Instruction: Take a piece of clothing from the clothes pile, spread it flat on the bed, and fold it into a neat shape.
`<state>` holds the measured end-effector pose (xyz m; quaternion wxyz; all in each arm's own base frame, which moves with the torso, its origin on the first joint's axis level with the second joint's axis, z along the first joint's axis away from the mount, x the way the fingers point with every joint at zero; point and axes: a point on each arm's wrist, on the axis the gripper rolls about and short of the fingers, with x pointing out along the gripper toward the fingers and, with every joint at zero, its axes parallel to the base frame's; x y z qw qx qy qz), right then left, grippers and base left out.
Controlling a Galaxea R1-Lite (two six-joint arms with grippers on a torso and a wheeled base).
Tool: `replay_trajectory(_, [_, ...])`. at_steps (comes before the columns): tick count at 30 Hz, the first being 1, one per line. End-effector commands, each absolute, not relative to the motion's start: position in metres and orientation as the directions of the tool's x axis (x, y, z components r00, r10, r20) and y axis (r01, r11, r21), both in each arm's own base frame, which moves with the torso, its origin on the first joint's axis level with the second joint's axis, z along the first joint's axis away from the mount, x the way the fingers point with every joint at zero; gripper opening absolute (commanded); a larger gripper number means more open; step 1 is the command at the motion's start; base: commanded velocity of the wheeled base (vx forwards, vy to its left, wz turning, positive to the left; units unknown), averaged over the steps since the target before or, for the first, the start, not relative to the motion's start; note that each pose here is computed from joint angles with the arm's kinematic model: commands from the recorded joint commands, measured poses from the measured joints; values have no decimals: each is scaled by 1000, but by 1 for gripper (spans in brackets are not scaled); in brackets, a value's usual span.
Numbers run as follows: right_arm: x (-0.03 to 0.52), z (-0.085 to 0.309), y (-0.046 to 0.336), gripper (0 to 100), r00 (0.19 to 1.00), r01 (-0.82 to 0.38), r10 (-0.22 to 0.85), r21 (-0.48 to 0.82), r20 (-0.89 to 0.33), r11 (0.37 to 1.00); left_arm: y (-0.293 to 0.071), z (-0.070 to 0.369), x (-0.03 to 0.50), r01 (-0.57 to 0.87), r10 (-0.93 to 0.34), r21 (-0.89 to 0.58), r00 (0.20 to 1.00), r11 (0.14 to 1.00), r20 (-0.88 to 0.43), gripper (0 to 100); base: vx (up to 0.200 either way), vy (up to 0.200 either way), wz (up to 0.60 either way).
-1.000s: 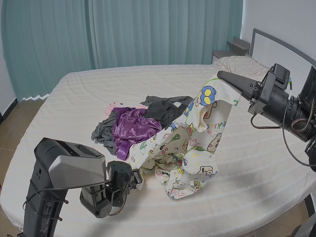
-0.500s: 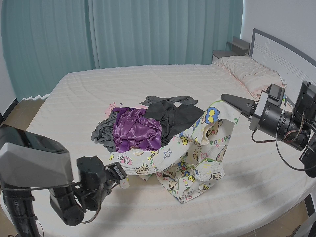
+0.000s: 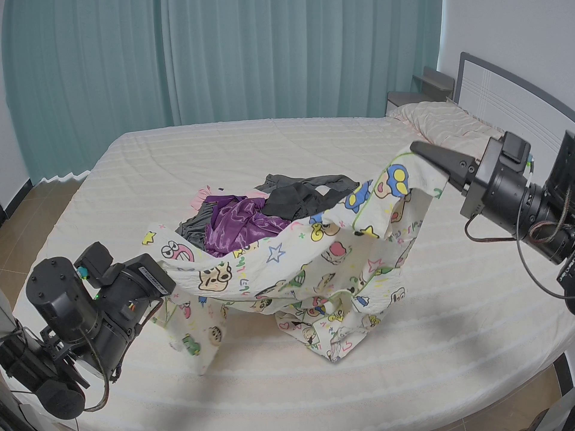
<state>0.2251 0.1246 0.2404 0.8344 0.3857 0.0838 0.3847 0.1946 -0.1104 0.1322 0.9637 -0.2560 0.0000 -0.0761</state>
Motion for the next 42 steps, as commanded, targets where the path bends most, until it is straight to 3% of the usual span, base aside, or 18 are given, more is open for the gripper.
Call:
replay_trajectory(1, [186,254,127,0,620,-644,755,689,215,333,-101,150,175,188,-149,-507,982,841,118,0,0,0,0])
replay_trajectory(8, [194,181,139,0,617,-493,786,762,-34,420,-107,132,167,191,-204,-521,978,832,34,0,0,0,0])
replay_trajectory(10, [203,164,144,0,622,-474,781,767,-57,433,-111,127,169,183,-212,-542,977,820,10,0,0,0,0])
replay_trajectory(16, [206,140,144,0,650,-500,760,756,6,422,-115,113,176,150,-209,-533,976,833,-52,0,0,0,0])
replay_trajectory(27, [199,144,141,0,646,-533,761,747,58,396,-117,109,177,141,-206,-527,976,838,-66,0,0,0,0])
replay_trajectory(42, [197,150,139,0,649,-547,756,741,83,389,-118,105,179,129,-203,-529,976,839,-84,0,-187,0,0])
